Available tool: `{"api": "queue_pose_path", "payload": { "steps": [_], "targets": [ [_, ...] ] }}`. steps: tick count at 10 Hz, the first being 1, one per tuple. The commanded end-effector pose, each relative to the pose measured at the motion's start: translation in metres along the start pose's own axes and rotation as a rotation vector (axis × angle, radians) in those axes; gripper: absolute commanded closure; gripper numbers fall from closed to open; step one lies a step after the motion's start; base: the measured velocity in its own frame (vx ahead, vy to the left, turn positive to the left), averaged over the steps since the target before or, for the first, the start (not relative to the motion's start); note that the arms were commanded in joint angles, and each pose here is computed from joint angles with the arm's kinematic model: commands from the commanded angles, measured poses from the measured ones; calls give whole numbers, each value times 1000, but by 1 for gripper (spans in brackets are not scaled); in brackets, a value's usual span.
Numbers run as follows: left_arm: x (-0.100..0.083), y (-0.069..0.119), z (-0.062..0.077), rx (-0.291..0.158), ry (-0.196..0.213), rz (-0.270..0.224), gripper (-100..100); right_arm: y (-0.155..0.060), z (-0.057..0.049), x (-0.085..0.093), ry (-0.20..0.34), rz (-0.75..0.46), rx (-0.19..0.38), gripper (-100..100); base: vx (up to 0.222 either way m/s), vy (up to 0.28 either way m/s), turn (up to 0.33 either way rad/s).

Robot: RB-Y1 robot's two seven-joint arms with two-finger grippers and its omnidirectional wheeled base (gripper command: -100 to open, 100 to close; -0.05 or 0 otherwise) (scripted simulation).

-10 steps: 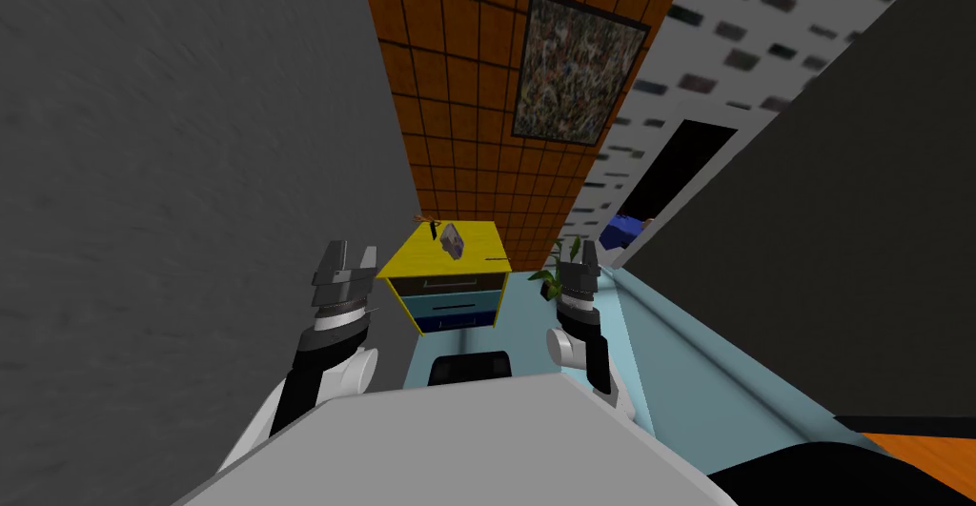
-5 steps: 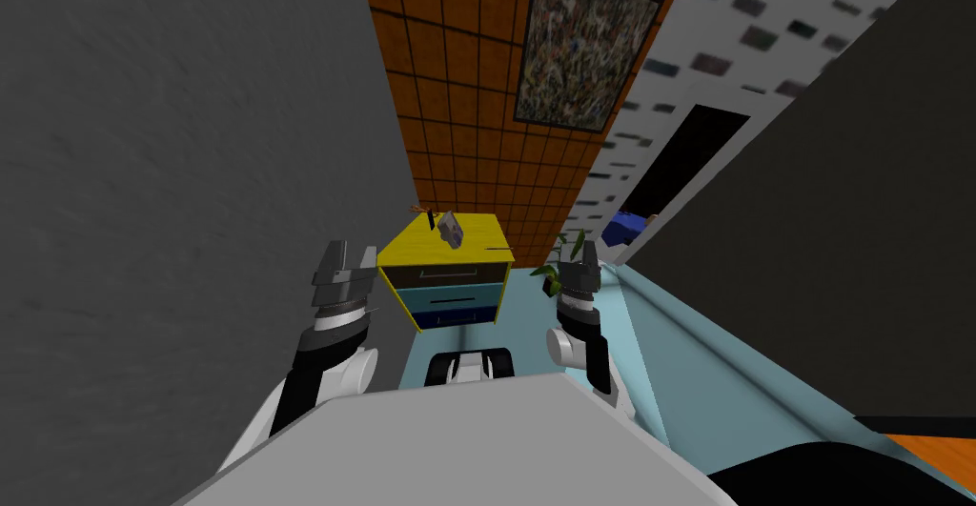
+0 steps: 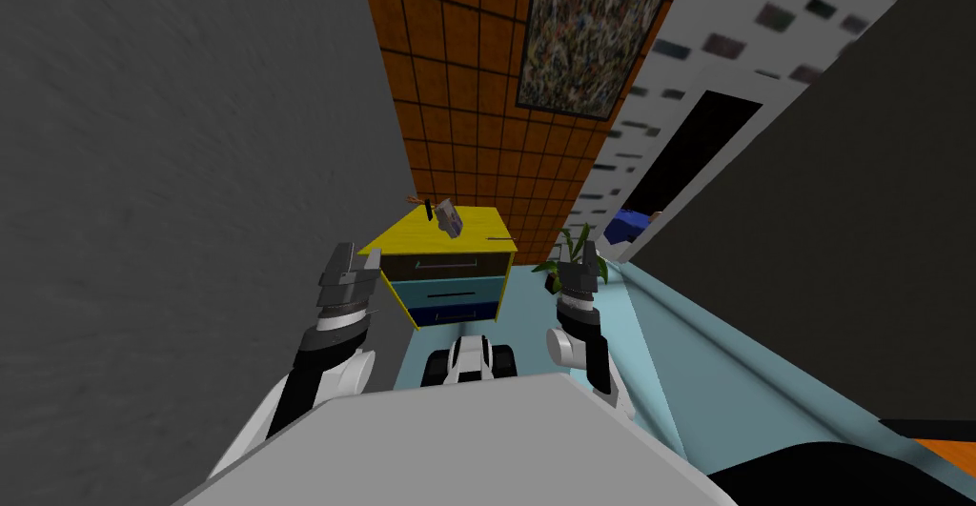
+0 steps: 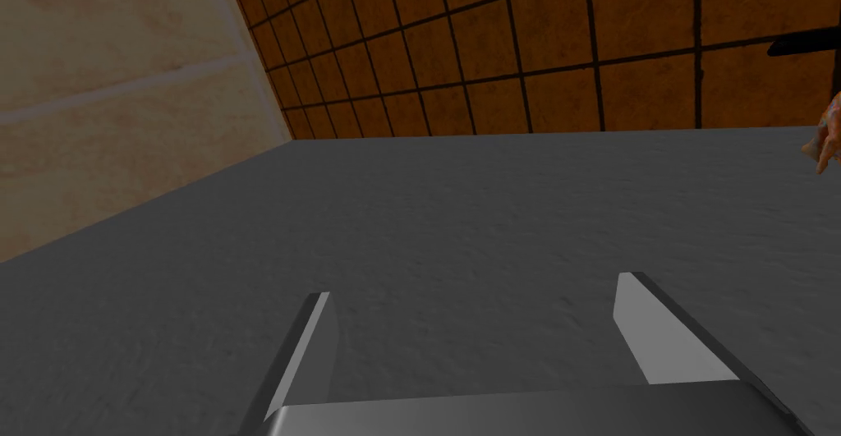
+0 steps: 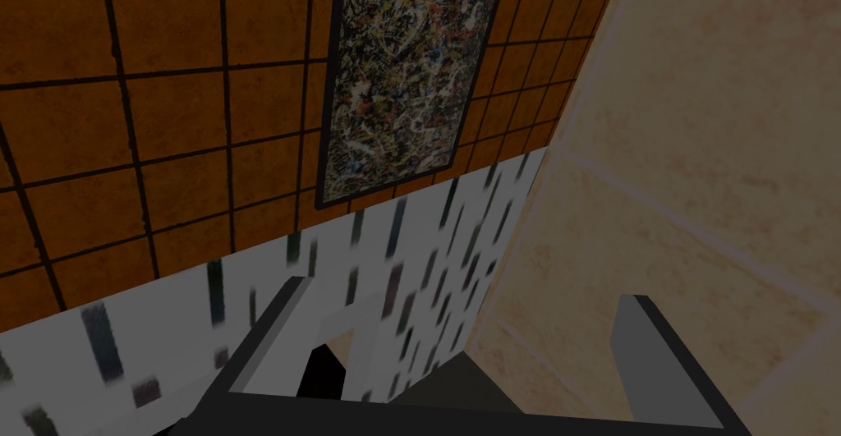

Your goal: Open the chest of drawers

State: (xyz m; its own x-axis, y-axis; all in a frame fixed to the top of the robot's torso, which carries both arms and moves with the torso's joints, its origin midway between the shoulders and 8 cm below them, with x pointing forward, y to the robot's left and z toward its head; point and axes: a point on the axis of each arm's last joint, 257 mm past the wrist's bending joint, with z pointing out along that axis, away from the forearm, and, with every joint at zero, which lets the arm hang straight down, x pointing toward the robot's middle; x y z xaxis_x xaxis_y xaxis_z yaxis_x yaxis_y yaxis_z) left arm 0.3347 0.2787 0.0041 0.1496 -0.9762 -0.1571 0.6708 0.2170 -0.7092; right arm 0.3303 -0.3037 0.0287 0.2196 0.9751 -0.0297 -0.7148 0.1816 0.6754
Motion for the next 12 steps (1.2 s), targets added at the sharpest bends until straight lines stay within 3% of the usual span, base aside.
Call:
{"api": "queue_pose_path", "payload": {
  "steps": [1,7,12],
  "targets": [
    [5,10,-6,-4,51,20,-100,0,0,0,0,0,0,0,33,-15,9],
    [13,46,-33,-23,129,56,-100,0,0,0,0,0,0,0,47,-17,13],
    [16,74,-58,-44,162,74,-100,0,0,0,0,0,0,0,56,-25,13]
  ]
}}
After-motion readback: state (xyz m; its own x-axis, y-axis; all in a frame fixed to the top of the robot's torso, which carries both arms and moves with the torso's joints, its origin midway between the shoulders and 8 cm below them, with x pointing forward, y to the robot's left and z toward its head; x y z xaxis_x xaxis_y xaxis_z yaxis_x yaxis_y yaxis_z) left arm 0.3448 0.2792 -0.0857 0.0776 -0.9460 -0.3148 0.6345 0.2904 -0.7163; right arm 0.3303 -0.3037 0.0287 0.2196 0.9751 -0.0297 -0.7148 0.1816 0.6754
